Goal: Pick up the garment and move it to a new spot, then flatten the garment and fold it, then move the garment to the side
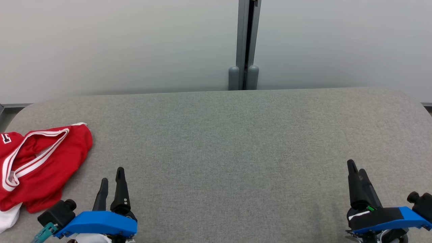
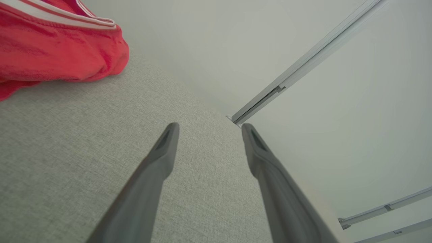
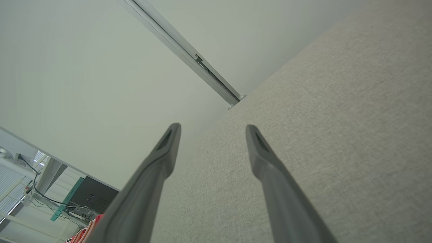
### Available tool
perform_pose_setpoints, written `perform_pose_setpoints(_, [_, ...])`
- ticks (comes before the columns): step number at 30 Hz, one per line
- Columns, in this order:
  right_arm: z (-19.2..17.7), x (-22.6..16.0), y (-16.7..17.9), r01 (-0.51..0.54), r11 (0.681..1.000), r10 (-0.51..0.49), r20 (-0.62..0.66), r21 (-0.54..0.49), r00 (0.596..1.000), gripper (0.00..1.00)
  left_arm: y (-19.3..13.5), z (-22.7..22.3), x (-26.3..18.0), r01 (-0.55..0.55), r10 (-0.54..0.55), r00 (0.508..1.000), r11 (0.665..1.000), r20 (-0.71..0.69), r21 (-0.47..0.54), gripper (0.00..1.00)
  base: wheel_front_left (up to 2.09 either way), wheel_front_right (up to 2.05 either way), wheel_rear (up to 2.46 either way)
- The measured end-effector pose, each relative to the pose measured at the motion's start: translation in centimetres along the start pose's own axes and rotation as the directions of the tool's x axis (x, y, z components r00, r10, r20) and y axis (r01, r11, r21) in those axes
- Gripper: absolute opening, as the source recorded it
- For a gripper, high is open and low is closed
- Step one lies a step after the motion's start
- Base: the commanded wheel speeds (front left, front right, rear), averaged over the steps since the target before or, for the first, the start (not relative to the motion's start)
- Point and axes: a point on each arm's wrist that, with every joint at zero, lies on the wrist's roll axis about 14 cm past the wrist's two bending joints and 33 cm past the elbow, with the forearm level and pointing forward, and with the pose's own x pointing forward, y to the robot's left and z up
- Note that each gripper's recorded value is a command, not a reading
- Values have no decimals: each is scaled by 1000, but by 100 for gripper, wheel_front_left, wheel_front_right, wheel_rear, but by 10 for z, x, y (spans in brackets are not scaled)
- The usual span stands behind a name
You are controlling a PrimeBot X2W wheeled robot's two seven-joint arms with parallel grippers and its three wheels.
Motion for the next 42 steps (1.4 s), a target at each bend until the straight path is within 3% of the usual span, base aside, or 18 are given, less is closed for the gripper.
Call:
perform_pose_setpoints(20, [-4,-2,5,-35,967,36,-2,-252,999,100,2,-9,-5,11,-10,1000,966,-3,259,100,0,0,0])
perform_pose_setpoints(42, [-12,-3,9,-74,891,70,-26,-449,997,100,0,-17,-8,33,-28,999,898,-16,439,100,0,0,0])
